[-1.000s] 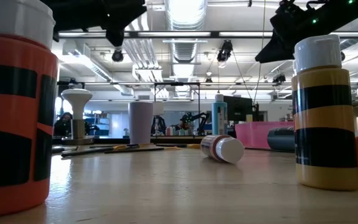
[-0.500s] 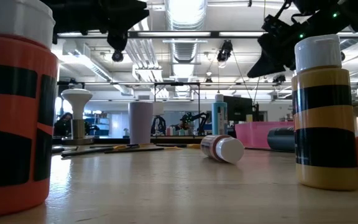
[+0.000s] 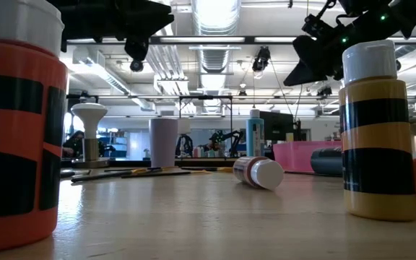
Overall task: Pick & Place Paint Supplies
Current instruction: Put the gold black paint brush into the purple cup
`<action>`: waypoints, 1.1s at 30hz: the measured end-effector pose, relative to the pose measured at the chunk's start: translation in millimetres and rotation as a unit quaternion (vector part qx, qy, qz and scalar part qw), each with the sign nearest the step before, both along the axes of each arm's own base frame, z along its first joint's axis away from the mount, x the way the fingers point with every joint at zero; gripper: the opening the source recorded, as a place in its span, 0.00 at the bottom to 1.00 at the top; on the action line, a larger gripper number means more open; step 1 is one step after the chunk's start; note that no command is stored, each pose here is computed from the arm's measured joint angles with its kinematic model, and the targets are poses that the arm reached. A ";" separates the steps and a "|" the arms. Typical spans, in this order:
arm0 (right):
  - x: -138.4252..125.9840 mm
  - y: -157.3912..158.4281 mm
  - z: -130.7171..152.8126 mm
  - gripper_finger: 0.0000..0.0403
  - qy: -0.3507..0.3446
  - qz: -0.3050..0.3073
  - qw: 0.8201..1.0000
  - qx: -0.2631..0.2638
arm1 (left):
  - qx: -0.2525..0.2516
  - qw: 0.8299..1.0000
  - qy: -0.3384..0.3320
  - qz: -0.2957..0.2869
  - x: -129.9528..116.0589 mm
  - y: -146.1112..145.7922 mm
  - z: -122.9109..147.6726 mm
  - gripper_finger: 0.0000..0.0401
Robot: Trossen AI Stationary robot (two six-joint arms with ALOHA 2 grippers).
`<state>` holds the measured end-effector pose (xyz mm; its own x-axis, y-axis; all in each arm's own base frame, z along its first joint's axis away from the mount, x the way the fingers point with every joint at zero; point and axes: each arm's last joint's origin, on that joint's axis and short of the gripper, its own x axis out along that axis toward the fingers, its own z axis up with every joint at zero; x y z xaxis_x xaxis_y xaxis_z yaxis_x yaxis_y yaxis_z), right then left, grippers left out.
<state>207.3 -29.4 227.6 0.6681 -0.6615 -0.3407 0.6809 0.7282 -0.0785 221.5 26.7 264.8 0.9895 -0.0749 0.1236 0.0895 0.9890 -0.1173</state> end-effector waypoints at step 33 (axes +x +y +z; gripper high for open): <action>9.2 -4.6 11.2 0.26 0.005 0.113 0.993 -0.025 | 0.182 0.834 0.518 0.056 80.3 36.7 -52.4 0.24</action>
